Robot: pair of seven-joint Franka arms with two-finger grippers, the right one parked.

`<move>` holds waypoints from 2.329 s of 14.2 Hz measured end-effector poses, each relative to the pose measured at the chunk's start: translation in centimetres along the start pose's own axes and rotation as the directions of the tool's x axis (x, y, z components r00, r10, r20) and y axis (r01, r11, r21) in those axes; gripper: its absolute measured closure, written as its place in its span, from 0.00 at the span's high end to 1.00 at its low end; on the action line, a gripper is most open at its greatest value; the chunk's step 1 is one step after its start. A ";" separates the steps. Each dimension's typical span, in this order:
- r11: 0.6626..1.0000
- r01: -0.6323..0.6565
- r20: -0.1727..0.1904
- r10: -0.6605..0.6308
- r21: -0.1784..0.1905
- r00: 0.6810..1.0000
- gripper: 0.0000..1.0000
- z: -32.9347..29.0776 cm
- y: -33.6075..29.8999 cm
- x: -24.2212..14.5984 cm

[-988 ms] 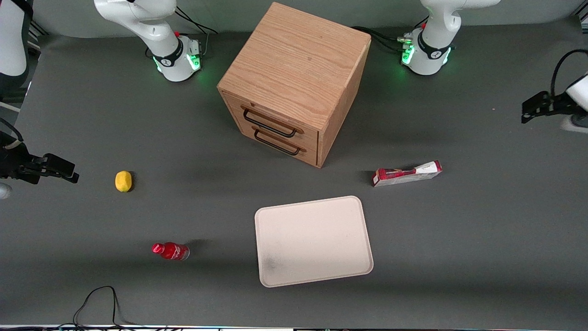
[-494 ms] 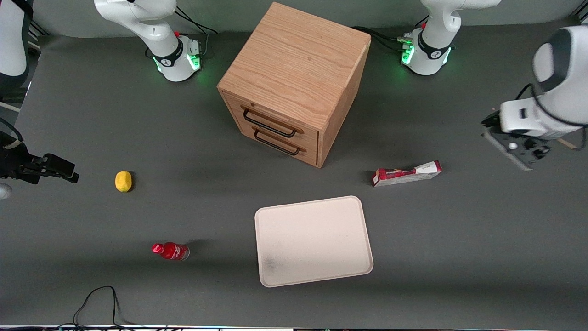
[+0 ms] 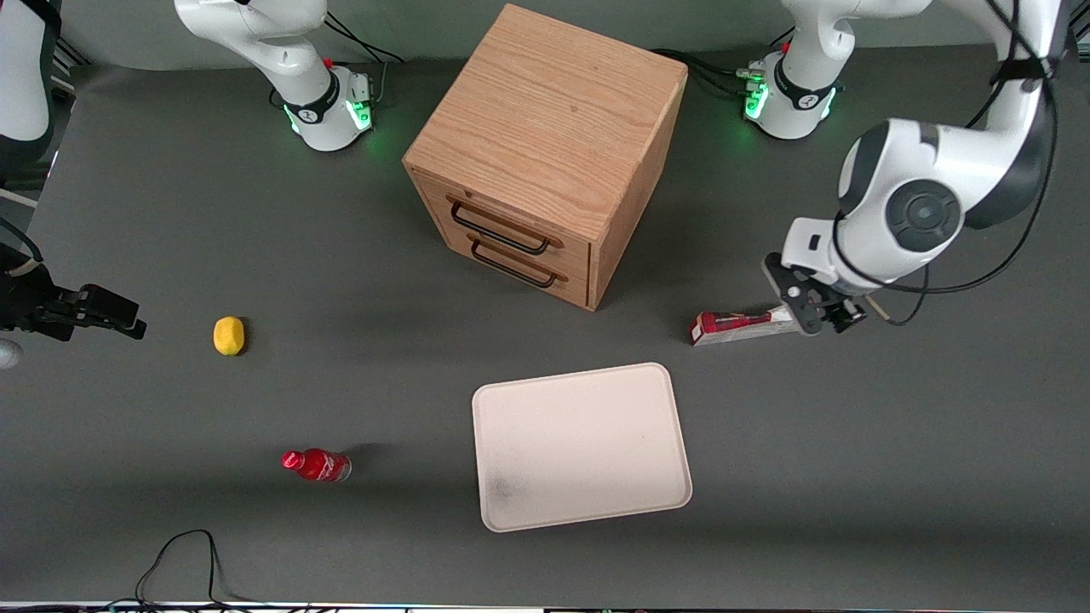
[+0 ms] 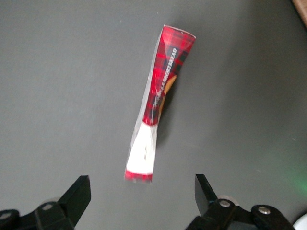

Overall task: Place red cookie box on tray
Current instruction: 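Move the left gripper down over the red plaid shortbread box, then close the left gripper on the shortbread box and lift it, then carry the held box toward the white tray with the left gripper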

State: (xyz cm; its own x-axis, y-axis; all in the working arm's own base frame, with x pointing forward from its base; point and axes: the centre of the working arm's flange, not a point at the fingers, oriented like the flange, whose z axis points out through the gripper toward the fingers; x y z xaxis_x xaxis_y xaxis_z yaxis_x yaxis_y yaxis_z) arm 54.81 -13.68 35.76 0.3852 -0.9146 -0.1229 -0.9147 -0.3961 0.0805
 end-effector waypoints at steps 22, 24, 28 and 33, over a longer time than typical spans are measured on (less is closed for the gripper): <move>0.986 -0.153 -0.079 0.158 0.072 0.984 0.09 12.7 0.9 1.7; 0.991 -0.125 -0.069 0.128 0.047 0.989 0.08 10.4 -0.3 1.0; 0.997 0.058 -0.130 -0.065 -0.053 0.989 0.08 0.9 -3.4 0.0; 0.848 0.520 -0.154 -0.531 -0.104 0.833 0.08 -8.8 -6.2 3.1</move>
State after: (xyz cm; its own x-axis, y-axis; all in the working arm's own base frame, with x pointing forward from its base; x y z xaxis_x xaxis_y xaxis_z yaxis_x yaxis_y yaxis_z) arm 62.79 -14.81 43.57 0.8253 -0.5647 0.0076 -0.5621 -0.8201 0.1071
